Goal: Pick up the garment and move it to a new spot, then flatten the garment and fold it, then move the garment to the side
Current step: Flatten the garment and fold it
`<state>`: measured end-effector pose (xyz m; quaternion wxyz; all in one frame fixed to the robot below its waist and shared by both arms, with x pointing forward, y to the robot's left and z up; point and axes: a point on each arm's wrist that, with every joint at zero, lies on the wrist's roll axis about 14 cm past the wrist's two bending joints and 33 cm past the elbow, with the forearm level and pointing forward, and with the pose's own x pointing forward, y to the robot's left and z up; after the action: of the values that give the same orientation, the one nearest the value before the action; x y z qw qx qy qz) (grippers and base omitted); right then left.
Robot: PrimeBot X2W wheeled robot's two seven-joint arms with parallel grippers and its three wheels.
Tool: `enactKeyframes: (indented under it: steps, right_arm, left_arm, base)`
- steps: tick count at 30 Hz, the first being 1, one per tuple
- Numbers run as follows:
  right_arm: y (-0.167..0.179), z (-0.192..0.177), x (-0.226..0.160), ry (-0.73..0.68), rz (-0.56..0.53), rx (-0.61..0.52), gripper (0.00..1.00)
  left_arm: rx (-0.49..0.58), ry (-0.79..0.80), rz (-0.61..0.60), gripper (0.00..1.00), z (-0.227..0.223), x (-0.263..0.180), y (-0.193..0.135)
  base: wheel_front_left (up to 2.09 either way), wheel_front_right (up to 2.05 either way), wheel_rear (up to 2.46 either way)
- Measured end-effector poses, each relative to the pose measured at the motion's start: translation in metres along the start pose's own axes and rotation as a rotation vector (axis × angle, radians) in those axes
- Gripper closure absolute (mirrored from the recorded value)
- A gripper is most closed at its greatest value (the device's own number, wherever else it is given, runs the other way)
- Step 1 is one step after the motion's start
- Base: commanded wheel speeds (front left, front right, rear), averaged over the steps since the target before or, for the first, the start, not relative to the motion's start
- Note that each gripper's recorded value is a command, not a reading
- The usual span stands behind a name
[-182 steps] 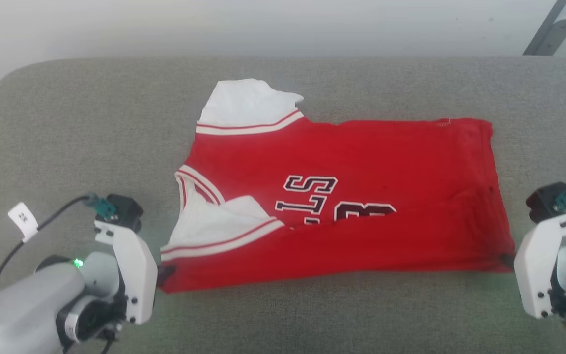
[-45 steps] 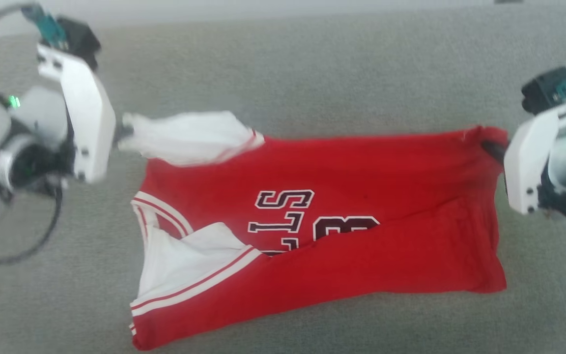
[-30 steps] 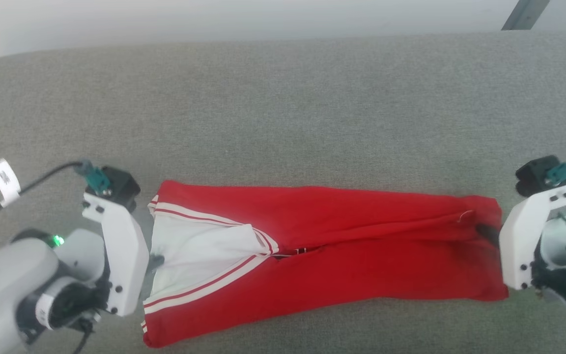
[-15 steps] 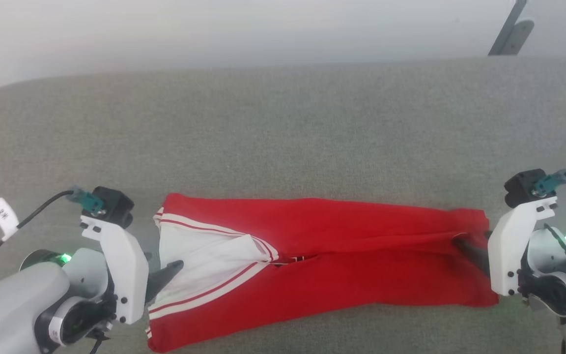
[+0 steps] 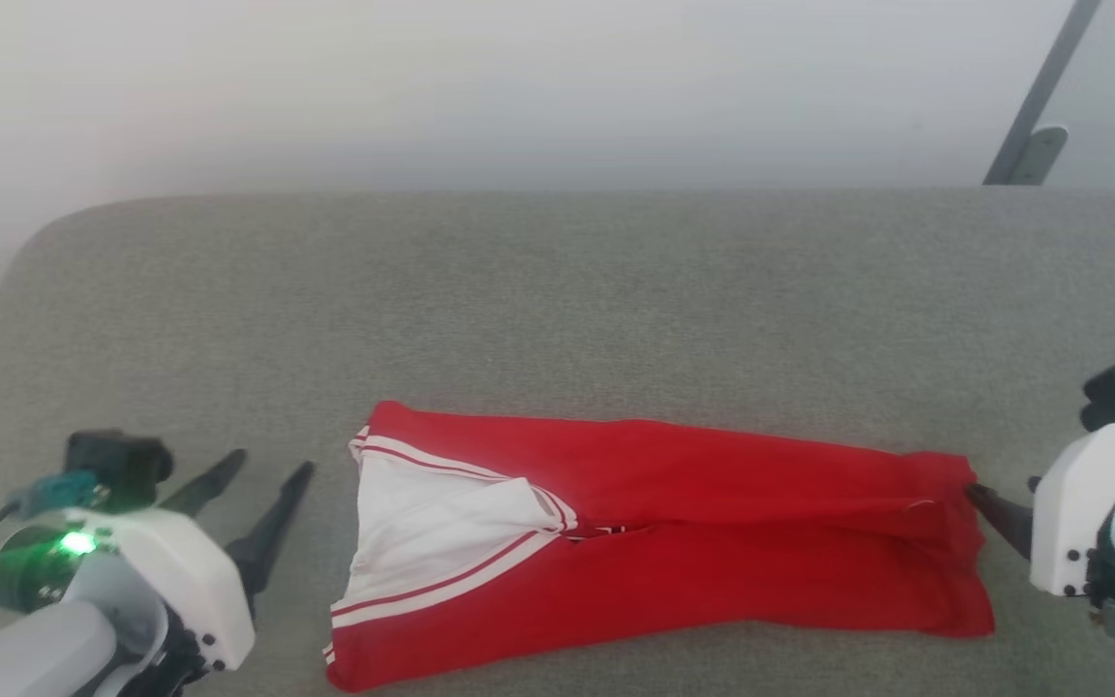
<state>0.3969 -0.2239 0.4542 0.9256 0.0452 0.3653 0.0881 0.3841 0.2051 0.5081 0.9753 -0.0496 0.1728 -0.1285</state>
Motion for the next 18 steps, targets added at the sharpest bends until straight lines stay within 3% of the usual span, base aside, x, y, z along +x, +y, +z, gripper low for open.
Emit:
enactKeyframes:
  steps: [10, 18]
  right_arm:
    - [-0.015, -0.019, 0.011, 0.101, -0.019, 0.094, 0.0]
    - [-0.002, -0.039, 0.034, 0.206, 0.021, 0.147, 0.0]
  left_arm:
    - [-0.01, -0.277, 0.203, 0.0, 0.034, -0.03, 0.045]
    - [-0.054, -0.395, 0.351, 0.0, 0.017, -0.068, 0.071]
  base:
    - [0.0, 0.0, 0.0]
    - [0.0, 0.0, 0.0]
